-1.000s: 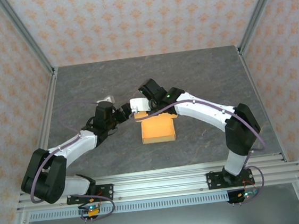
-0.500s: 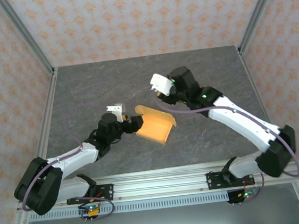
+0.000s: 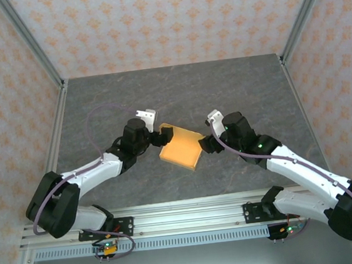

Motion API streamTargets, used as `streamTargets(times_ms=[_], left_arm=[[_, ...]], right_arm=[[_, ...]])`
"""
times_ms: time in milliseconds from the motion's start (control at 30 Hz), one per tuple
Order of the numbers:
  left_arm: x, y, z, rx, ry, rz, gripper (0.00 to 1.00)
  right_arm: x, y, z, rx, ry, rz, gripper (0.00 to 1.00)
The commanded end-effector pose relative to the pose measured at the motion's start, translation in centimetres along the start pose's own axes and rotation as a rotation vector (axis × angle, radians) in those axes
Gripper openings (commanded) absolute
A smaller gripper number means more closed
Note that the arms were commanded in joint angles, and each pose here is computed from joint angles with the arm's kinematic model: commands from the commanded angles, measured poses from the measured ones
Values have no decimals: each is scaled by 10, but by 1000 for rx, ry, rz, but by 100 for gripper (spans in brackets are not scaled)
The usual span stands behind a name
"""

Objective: Fold the paper box

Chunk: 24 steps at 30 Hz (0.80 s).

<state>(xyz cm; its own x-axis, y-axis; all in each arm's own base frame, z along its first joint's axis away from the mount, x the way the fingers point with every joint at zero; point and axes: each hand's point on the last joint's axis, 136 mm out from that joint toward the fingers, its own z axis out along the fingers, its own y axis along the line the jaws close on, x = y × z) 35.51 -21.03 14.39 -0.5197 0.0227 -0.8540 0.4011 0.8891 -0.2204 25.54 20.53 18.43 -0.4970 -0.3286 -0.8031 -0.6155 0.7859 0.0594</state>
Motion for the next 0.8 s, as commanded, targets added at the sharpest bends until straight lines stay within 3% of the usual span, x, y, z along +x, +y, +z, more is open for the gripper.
streamTargets(times_ms=[0,233,467,767], left_arm=[[-12,-1,2,-15,5,88,83],[-12,-7,12,18,37,110,73],[-7,-13,19,51,60,97,56],[-5,-9,21,42,75,25,40]], right_arm=[[2,15,0,-88,-6,71,72],[15,18,6,-109,41,82,72],[20,-4,31,14,74,110,65],[-1,-6,75,17,58,133,31]])
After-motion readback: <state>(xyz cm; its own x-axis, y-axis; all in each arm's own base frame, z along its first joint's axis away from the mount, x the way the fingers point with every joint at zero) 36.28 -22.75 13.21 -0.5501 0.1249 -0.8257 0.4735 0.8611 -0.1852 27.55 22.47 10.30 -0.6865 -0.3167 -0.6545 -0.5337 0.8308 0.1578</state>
